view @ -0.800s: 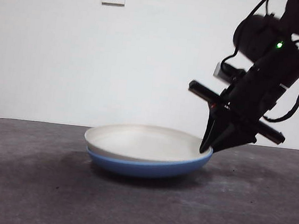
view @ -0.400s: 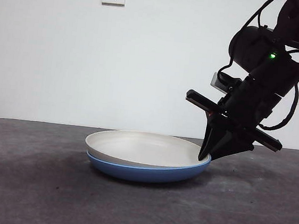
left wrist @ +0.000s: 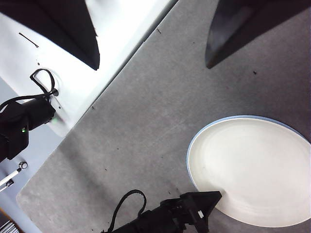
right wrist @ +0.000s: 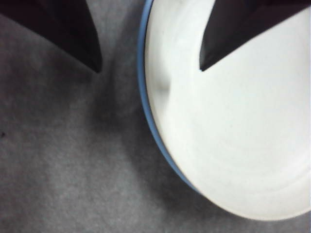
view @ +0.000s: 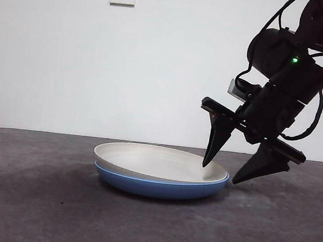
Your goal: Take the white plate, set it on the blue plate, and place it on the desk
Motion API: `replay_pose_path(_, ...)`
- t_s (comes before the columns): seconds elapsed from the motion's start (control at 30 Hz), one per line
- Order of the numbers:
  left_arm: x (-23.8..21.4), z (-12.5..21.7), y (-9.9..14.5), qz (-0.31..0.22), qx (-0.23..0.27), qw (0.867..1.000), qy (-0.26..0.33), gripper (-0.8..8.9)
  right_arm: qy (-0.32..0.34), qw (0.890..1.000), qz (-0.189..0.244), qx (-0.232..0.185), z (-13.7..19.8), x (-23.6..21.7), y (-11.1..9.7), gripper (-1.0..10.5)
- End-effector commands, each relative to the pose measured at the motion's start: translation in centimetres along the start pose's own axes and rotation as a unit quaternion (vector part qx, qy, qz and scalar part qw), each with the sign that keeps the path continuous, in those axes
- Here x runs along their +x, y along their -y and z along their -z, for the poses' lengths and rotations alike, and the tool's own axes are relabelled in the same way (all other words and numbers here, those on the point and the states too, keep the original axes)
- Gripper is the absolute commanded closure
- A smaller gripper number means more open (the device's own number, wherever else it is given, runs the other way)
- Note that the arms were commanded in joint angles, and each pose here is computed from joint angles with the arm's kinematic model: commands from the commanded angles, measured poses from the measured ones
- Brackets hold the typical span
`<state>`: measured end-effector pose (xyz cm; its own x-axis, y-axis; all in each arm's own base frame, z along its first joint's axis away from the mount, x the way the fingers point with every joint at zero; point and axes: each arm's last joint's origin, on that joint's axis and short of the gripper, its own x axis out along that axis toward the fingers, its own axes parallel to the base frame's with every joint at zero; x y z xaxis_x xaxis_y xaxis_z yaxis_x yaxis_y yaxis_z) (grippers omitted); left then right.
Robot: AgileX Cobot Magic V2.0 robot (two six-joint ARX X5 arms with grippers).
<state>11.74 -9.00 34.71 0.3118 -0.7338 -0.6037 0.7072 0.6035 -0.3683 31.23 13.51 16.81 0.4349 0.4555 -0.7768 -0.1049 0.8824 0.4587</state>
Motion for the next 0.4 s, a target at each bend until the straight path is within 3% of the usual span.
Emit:
replay_pose_path(0.03, -0.1, -0.3, 0.2, 0.003, 0.013, 1.000, 0.006, 4.71, 0.020, 1.000, -0.012, -0.008, -0.7, -1.4, -1.0, 6.0)
replay_pose_path(0.4, -0.1, -0.3, 0.2, 0.003, 0.014, 1.000, 0.006, 4.71, 0.075, 0.991, -0.038, -0.100, 0.1, -11.0, -3.6, 6.0)
